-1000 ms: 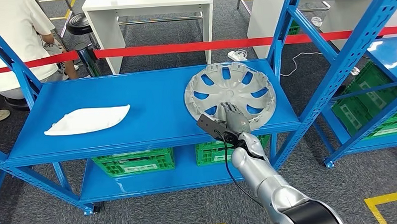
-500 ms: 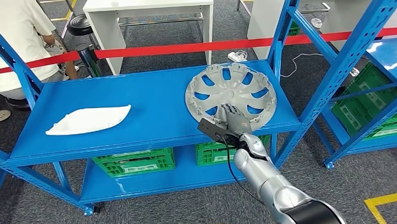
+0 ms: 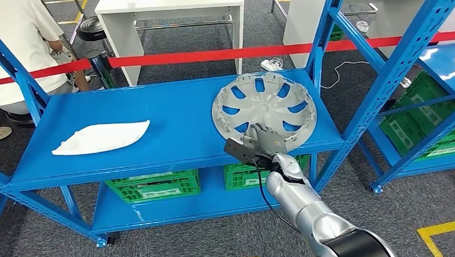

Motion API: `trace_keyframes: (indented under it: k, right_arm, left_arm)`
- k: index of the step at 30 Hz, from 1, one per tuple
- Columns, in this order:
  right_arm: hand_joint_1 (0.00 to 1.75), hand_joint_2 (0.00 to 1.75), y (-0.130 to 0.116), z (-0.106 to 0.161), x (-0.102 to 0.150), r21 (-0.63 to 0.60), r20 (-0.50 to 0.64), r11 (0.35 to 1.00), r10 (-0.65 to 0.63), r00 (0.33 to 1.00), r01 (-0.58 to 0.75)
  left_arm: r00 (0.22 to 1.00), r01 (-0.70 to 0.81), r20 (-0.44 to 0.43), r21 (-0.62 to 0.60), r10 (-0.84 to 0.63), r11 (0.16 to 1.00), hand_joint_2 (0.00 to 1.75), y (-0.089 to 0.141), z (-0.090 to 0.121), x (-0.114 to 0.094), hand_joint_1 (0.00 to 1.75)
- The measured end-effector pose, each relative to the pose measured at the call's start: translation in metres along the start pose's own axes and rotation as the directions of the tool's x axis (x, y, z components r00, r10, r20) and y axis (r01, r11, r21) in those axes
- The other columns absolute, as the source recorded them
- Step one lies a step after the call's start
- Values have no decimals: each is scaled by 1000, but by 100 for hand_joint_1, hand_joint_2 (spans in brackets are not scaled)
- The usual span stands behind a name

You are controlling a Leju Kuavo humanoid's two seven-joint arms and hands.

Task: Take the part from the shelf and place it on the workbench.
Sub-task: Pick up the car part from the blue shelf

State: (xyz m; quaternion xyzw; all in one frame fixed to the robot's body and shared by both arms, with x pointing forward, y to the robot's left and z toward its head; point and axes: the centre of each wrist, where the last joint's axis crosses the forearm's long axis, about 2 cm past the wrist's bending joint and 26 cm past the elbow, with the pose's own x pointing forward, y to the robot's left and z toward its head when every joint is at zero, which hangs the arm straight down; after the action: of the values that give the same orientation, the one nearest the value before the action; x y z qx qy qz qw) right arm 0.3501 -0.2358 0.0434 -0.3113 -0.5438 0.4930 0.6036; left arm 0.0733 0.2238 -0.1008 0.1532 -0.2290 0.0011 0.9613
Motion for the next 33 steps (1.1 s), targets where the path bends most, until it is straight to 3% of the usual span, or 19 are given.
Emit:
trace_keyframes:
  k: [15,16,18,19,20,22,33]
  right_arm:
    - [175,175,2,1,1,37,20,999,29,999,-30]
    - [175,175,2,1,2,38,21,999,31,999,-32]
    - [175,175,3,1,2,39,24,999,35,999,-36]
    - [175,175,3,1,2,38,26,999,37,999,-38]
    - [175,175,3,1,2,37,27,998,40,999,-41]
    - [175,175,3,1,1,30,31,998,49,998,-49]
    - [175,175,8,6,2,-14,57,992,126,990,-126]
  left_arm:
    - [1000,-4,-1,1,4,1000,0,0,0,0,0]
    - [1000,-4,0,1,4,1000,44,0,0,0,0]
    - [1000,-4,7,1,4,1000,44,0,0,0,0]
    - [1000,-2,13,1,2,1000,87,0,0,0,0]
    - [1000,0,20,3,0,1000,87,0,0,0,0]
    - [999,10,34,12,-10,1000,175,0,0,0,0]
    - [997,43,57,103,-49,994,175,1,0,2,0]
